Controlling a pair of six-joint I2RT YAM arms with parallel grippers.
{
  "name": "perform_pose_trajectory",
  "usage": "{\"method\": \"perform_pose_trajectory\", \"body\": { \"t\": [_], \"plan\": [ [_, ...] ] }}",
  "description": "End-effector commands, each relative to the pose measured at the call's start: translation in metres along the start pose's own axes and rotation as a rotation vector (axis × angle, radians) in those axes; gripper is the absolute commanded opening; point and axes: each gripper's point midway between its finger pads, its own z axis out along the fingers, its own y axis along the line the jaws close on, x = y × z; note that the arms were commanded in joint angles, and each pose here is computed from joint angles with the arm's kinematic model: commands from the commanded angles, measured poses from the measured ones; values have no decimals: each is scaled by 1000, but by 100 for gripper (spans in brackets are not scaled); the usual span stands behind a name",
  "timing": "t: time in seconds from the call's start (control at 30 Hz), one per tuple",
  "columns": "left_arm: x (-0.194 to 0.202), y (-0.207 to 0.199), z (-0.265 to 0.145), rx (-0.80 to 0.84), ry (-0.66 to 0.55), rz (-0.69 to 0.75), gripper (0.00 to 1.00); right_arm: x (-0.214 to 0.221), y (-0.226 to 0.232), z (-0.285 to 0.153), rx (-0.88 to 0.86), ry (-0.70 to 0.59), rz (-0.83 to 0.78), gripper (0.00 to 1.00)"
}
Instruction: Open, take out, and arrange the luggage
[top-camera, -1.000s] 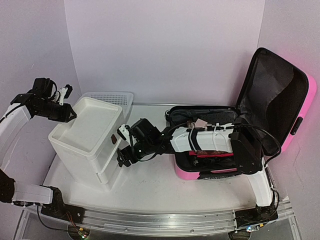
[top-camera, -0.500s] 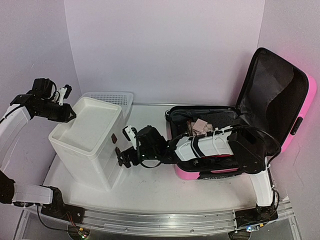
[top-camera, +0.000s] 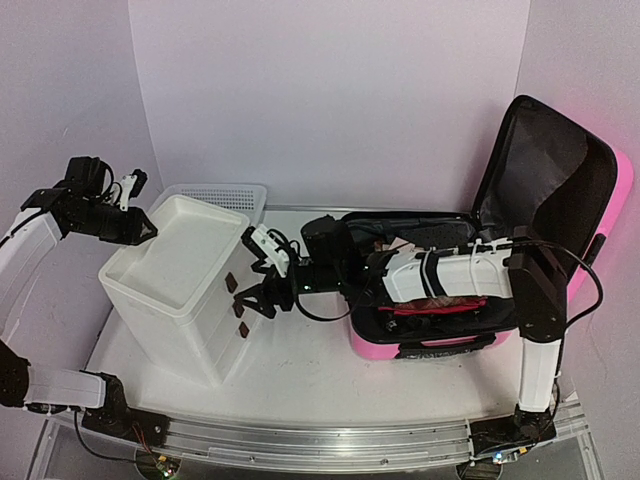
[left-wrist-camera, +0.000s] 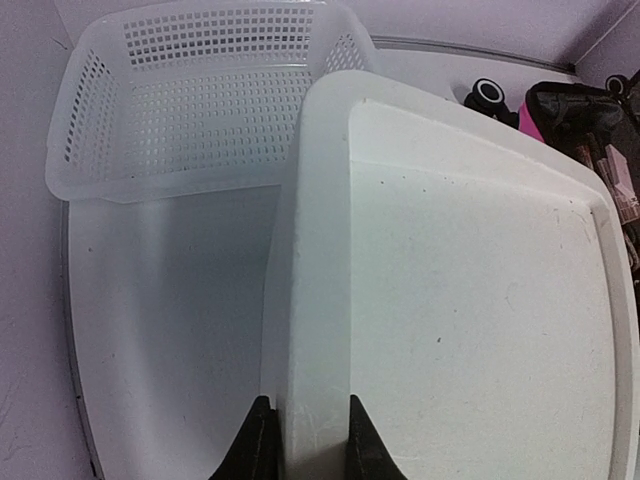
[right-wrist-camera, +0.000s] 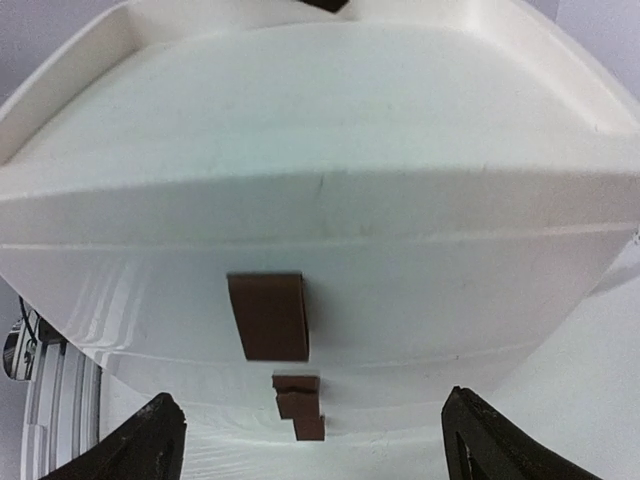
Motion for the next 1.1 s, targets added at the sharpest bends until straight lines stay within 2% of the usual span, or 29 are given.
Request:
{"method": "perform_pose_trajectory", "body": {
  "t": [0.0, 0.13, 0.33, 0.57, 0.77, 0.9, 1.07],
  "plan": [
    [65, -50, 19, 287, 249, -232, 0, -39, 11, 7, -79, -123, -33, 86],
    [64, -51, 18, 288, 246, -230, 0, -49, 10, 14, -86, -164, -11, 76],
    [66, -52, 19, 300, 256, -238, 0, -53, 14, 28, -97, -182, 51, 55],
    [66, -50, 17, 282, 246, -232, 0, -52, 15, 33, -29, -185, 79, 27],
    [67, -46, 18, 256, 250, -242, 0, -58, 19, 2, 3, -187, 96, 14],
    [67, -43, 20, 242, 250, -242, 0, -59, 25, -17, -3, -189, 70, 0],
    [67, -40, 20, 226, 250, -237, 0, -61, 31, -30, -17, -192, 96, 0]
  ]
}}
